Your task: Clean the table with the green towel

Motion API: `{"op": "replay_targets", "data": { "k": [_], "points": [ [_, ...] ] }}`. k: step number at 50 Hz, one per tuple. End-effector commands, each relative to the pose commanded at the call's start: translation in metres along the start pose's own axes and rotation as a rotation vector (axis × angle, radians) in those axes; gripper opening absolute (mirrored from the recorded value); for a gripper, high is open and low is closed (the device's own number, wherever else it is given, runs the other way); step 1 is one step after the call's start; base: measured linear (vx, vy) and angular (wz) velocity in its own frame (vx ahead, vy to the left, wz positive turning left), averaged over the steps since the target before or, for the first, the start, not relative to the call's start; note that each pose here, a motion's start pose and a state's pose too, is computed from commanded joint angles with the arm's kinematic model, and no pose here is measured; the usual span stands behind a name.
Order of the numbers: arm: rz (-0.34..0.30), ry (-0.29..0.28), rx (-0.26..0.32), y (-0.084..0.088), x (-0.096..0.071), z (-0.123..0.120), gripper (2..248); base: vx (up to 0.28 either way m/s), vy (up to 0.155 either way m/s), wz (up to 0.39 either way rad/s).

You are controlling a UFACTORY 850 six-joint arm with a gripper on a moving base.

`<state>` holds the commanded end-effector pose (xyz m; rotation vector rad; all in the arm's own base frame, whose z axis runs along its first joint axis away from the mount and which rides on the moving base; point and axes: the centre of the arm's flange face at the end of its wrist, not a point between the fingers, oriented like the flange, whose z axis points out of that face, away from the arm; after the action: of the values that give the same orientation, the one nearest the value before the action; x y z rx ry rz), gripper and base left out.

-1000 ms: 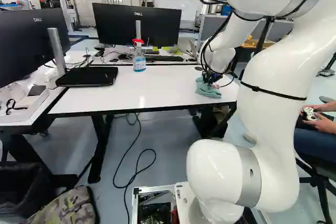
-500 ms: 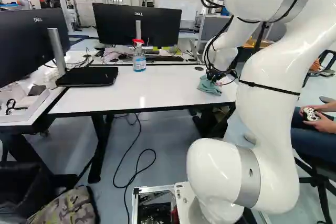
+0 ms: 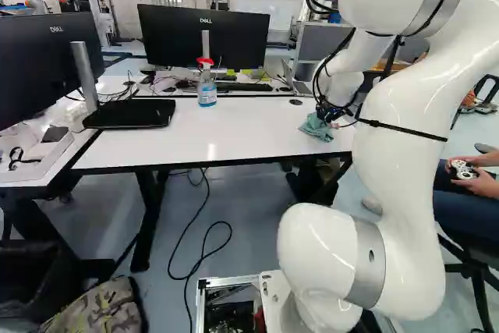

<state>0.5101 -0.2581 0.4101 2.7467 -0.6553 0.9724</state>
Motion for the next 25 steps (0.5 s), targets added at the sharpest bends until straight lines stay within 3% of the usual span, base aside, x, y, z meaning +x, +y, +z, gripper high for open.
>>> {"op": "replay_targets", "data": {
  "k": [25],
  "points": [
    [-0.013, -0.024, 0.010, -0.009, -0.035, -0.031, 38, 0.000, 0.000, 0.000]
  ]
}}
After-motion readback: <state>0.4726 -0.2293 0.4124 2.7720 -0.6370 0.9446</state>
